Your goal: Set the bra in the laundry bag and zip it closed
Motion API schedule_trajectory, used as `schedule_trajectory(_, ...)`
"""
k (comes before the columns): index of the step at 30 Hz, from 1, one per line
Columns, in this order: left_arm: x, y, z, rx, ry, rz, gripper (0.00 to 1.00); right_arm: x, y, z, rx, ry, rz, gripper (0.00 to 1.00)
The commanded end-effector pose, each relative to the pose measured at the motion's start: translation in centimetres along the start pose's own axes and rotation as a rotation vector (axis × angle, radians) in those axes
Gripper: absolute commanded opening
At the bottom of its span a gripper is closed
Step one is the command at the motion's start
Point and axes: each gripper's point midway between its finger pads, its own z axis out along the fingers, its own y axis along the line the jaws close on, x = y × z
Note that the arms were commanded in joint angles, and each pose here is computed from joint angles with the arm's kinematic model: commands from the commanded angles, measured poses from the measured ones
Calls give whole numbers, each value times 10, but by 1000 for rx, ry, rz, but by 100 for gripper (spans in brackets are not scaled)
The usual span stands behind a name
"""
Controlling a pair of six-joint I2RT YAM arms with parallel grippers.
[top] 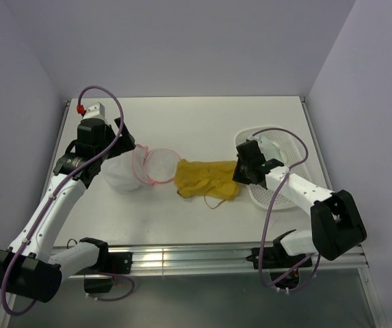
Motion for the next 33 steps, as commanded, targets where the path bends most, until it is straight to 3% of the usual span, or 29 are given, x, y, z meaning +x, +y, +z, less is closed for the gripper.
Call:
schedule_trajectory(1,-16,-4,-5,5,-45,-12,96,-29,-22,-14,72,-88,-48,0)
schedule_trajectory(7,-15,-3,-6,7,-46,-10,96,-45,-27,-21,99,-130,-55,0)
schedule_trajectory(16,-11,-10,-4,38,-27,-12,96,-61,25,-41,38,-140,-99,1)
schedule_trajectory(20,7,-33,-4,141,42,-69,91,-60,43,-43,22,-135,-109,2)
schedule_trajectory(24,58,-52,5,210,115,-175,85,-59,51,-41,31,-137,-112,1)
schedule_trajectory(33,165,-105,31,299,243,-160,58,-58,58,-37,50,-129,-137,1)
